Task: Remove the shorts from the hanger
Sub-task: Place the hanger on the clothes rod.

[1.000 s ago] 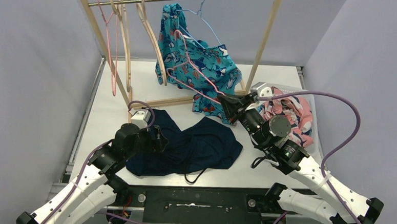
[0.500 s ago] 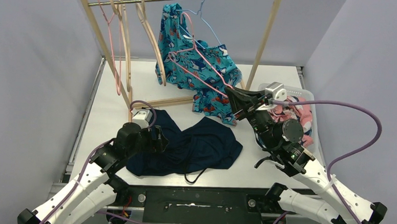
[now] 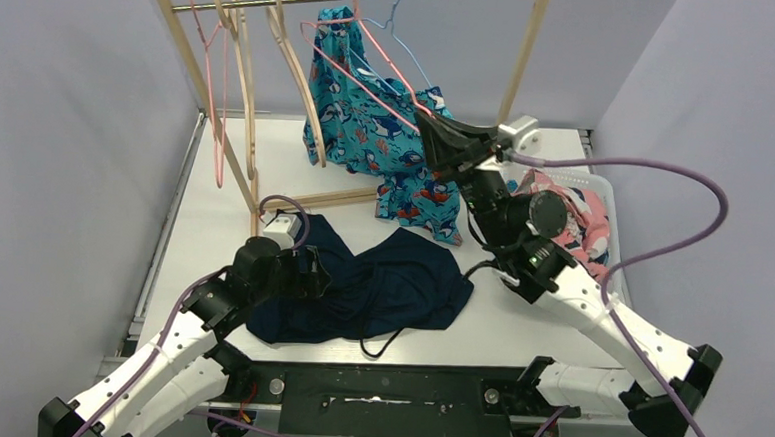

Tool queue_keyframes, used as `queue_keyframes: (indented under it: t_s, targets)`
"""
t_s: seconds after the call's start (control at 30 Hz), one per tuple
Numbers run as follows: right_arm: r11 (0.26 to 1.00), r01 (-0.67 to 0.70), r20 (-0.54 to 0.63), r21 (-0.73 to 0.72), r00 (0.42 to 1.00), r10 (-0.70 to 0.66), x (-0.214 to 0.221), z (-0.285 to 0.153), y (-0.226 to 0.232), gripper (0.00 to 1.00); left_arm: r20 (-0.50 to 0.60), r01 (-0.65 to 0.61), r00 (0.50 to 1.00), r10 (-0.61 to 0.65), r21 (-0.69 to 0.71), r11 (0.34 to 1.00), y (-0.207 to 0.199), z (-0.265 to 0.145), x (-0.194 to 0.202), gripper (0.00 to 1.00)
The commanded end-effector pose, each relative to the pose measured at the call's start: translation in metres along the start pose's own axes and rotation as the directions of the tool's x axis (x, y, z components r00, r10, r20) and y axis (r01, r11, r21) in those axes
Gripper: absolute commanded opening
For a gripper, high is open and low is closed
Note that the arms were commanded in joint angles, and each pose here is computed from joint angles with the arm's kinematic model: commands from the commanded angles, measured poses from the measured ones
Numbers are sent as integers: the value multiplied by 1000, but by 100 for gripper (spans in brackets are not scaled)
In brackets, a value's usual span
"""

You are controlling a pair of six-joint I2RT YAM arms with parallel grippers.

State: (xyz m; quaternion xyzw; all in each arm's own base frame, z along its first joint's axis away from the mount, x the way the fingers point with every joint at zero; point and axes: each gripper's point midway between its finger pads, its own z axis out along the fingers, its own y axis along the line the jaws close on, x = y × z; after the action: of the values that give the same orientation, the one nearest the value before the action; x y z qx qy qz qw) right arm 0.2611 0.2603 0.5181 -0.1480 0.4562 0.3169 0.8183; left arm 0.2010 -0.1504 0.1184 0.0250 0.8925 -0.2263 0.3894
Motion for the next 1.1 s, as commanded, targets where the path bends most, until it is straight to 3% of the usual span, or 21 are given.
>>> queue_keyframes:
  t_s: [0.0, 0.23, 0.4, 0.43, 0.53, 0.7, 0.9, 1.07]
  targets:
    - [1000, -15, 125, 1, 992, 14, -30, 37, 3, 0, 91, -11, 996, 5, 58, 998, -17, -5, -31, 76]
    - [992, -127, -69, -4, 990, 126, 58, 58, 15, 0, 106, -4, 994, -2, 53, 999, -15, -6, -34, 76]
    - [990, -143, -137, -12, 981, 140, 75, 56, 21, 0, 95, -1, 995, -3, 51, 999, -14, -4, -32, 76]
    - [990, -142, -143, -13, 980, 139, 75, 54, 21, 4, 93, -3, 996, -2, 51, 999, -15, -4, -32, 76]
    - [988, -148, -148, -45, 979, 140, 70, 49, 26, 29, 89, -2, 996, -3, 48, 999, -14, -4, -32, 76]
    - [988, -152, -190, -28, 971, 144, 71, 36, 22, 56, 79, -1, 997, -3, 45, 999, -13, -2, -30, 76]
    - [989, -136, -253, 50, 956, 145, 81, -1, 6, 67, 70, 2, 998, -4, 30, 1000, -11, -1, -30, 76]
    - [991, -128, -393, 26, 910, 128, 138, -58, 8, 73, 84, 9, 996, -10, 11, 1000, -8, -3, -33, 76]
